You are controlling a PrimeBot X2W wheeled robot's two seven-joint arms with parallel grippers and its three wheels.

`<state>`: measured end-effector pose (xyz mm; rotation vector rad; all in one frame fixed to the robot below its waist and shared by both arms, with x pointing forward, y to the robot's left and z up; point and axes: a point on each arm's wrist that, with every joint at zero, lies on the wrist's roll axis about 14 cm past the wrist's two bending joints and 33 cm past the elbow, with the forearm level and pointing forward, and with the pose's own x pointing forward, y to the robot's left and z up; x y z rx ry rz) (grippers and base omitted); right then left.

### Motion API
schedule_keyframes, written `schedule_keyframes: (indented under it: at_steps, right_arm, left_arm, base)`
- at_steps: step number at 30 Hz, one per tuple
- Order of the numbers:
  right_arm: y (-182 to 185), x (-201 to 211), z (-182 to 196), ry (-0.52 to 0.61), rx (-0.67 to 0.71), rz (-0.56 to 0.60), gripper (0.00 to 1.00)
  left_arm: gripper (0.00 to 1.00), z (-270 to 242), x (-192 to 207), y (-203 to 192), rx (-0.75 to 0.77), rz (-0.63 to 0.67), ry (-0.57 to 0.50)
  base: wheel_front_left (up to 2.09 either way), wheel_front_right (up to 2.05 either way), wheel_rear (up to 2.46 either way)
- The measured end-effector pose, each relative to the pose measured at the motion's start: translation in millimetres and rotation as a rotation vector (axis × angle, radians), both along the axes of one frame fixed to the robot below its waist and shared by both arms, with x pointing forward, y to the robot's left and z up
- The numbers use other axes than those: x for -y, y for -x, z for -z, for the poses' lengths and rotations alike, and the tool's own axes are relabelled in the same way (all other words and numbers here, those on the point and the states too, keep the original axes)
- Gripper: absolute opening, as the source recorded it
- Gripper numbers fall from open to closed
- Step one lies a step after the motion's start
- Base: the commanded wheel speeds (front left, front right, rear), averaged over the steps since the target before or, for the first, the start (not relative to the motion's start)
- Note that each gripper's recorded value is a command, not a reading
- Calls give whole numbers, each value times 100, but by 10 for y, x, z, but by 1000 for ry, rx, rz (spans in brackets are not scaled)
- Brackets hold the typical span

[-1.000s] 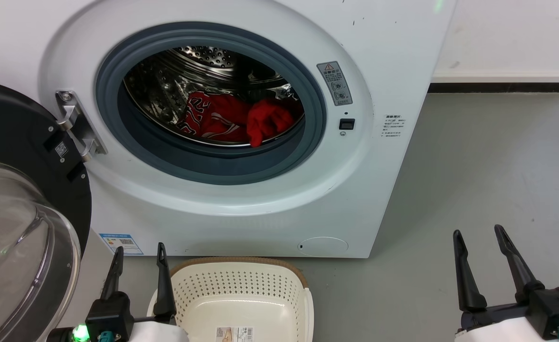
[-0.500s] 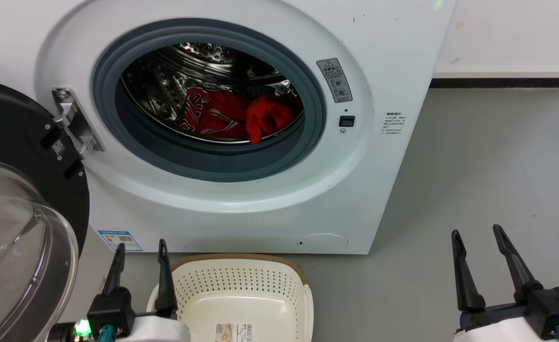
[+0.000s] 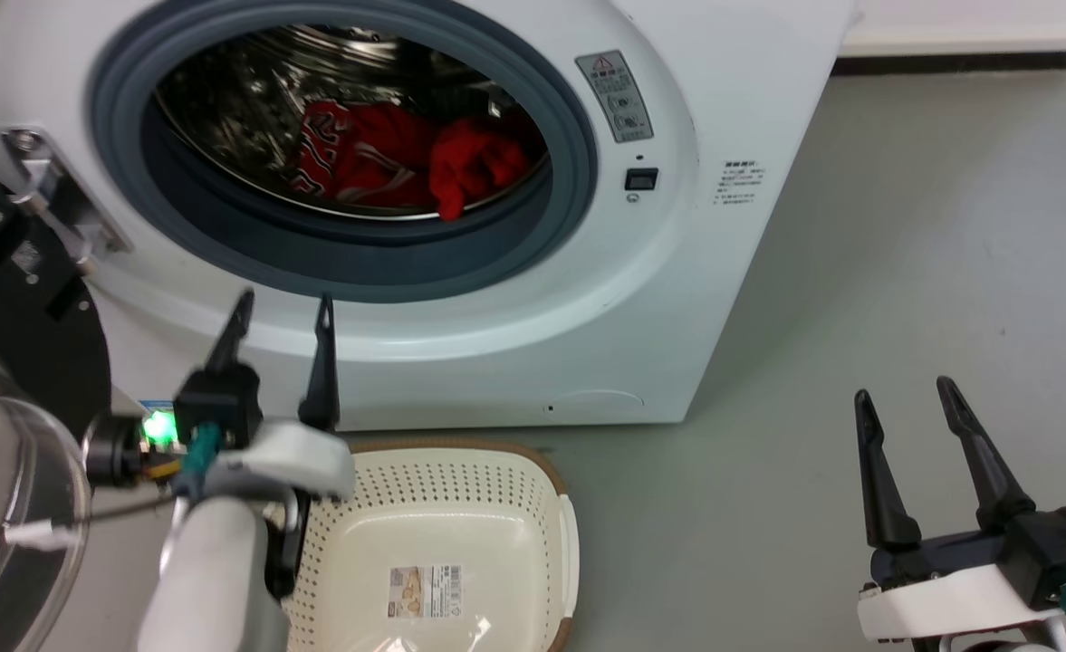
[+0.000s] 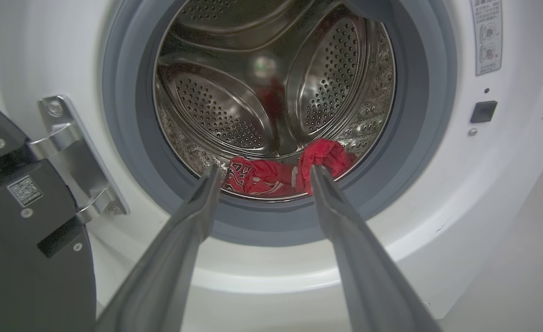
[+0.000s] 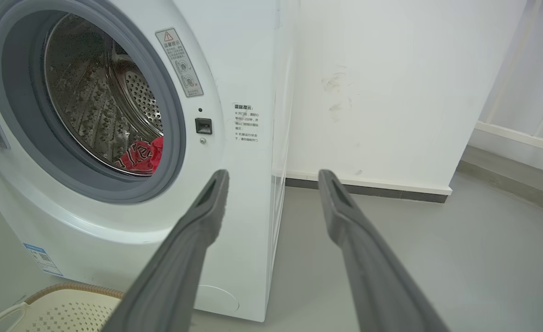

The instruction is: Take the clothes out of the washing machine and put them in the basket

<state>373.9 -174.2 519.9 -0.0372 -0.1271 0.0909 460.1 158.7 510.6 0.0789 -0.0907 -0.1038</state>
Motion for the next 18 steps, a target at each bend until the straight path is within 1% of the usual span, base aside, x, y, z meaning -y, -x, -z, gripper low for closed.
schedule_keyframes:
  at_steps: [4, 5, 8, 13, 14, 15, 18]
  right_arm:
    - [-82, 64, 62, 5, -16, 19, 100]
    - [-124, 92, 99, 8, -26, 27, 100]
    - [-208, 139, 145, 12, -35, 40, 100]
    - [-363, 232, 256, 5, -58, 65, 100]
    - [-363, 232, 256, 5, -58, 65, 100]
    - [-427, 267, 309, -1, -68, 74, 100]
    - [-508, 312, 411, -11, -89, 86, 100]
  left_arm:
    - [100, -38, 107, -400, 4, 53, -42]
    - [100, -56, 135, -610, 3, 72, -54]
    - [100, -44, 255, -898, -4, 105, -75]
    - [100, 125, 456, -1343, -72, 160, -109]
    - [100, 125, 456, -1343, -72, 160, -109]
    - [100, 221, 516, -1504, -105, 177, -121]
    - [100, 432, 554, -1722, -177, 188, -140]
  base:
    - [0, 0, 0]
    - [0, 0, 0]
    - [0, 0, 0]
    - [0, 0, 0]
    - [0, 0, 0]
    - [0, 0, 0]
    - [0, 0, 0]
